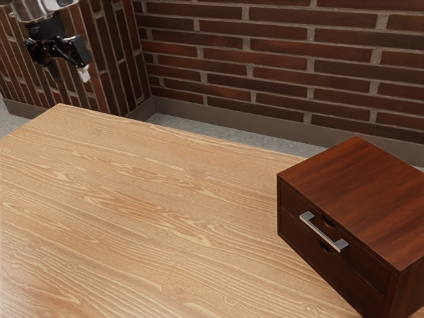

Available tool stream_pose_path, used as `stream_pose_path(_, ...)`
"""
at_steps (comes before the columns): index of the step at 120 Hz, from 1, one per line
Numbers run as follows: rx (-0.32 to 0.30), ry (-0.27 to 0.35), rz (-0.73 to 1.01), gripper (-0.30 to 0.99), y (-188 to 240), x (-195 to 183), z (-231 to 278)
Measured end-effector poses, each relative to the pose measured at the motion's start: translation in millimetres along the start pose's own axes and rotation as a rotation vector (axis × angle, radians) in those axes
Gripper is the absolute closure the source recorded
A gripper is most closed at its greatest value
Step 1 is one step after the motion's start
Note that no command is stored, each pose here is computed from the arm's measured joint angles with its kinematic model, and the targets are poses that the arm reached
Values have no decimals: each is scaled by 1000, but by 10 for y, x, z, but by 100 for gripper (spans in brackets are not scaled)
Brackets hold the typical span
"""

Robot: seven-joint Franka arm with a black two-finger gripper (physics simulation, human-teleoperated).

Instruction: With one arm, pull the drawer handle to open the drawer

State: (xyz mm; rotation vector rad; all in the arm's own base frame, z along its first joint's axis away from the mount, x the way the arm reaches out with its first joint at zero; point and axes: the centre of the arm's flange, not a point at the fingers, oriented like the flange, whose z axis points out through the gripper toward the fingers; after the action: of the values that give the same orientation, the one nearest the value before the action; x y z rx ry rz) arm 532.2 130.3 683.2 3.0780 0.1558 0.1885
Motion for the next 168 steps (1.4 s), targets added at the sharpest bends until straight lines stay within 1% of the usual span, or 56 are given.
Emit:
stream_pose_path(6,2,5,-2,0,-37,-6,-25)
stream_pose_path(11,10,48,8,0,-43,-14,-244)
stream_pose_path(20,33,216,74,0,79,-226,-1142)
stream_pose_path(24,40,285,148,0,253,-404,-1508)
stream_pose_path(28,39,335,262,0,561,-586,-1779)
stream_pose_path(32,31,364,399,0,880,-775,-1968)
stream_pose_path(35,24,375,485,0,1021,-877,-2047)
stream_pose_path(44,-15,376,734,0,1313,-988,-2077)
stream_pose_path(54,-67,364,1032,0,1677,-1017,-1979)
stream_pose_path(75,-181,216,1467,0,2087,-656,-1087)
stream_pose_path(83,-217,176,1607,0,2274,-691,-751)
stream_pose_path(90,-216,167,1730,0,2453,-960,-626)
stream_pose_path(99,-183,170,1881,0,2680,-1381,-577)
stream_pose_path(105,-161,158,2007,0,3014,-1649,-505)
stream_pose_path(110,-150,150,2084,0,3190,-1767,-413)
stream_pose_path(116,-132,165,2138,0,3265,-1840,-367)
stream_pose_path(121,-136,179,2169,0,3308,-1907,-246)
stream_pose_path(128,-161,170,2198,0,3380,-1957,151)
stream_pose_path(133,-161,182,2210,0,3428,-1976,381)
stream_pose_path(146,-117,270,2227,0,3546,-1981,635)
stream_pose_path(160,-93,357,2219,3,3713,-1994,932)
stream_pose_path(168,-70,396,2229,4,3868,-2028,1048)
